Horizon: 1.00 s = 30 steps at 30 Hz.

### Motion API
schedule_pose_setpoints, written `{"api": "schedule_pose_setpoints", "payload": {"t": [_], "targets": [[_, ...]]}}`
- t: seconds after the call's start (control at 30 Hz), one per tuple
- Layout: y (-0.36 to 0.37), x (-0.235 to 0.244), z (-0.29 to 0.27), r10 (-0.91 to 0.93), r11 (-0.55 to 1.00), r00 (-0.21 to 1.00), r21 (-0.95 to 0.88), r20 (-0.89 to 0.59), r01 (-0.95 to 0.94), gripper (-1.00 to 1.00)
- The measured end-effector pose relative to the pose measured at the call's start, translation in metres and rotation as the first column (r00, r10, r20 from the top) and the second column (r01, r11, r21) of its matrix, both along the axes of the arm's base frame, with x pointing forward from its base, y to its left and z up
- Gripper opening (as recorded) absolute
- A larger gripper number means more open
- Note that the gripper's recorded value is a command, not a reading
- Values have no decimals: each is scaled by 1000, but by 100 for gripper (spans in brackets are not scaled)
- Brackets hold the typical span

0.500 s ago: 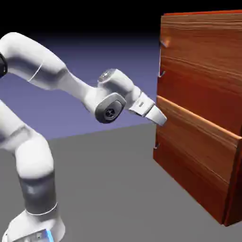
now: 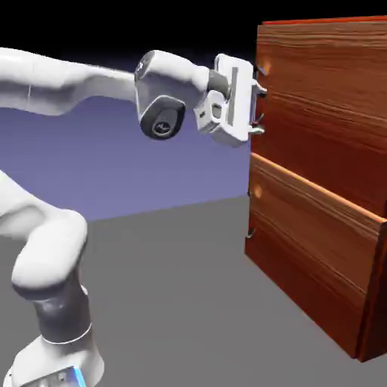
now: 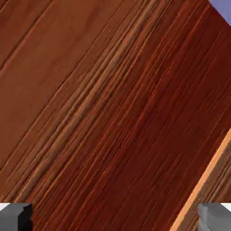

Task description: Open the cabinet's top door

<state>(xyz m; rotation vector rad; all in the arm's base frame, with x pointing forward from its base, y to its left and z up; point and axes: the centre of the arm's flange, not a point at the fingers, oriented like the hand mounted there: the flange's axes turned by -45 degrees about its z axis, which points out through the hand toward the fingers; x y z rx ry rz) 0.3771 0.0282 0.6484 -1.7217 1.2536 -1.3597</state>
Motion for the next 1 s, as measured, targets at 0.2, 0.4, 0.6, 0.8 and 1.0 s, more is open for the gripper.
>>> {"api": "schedule_pose_setpoints", "payload": {"t": [0.2,0.4,0.6,0.8,1.0], "targets": [[35,-7,35,-124,930,982,362,141,66,0],[80,-6,49,-227,737,951,676,209,27,0],[129,8,39,-300,447,932,893,204,-52,0],[175,35,6,-340,91,931,990,133,-108,0],[213,72,-50,-342,-289,940,951,6,-111,0]]}}
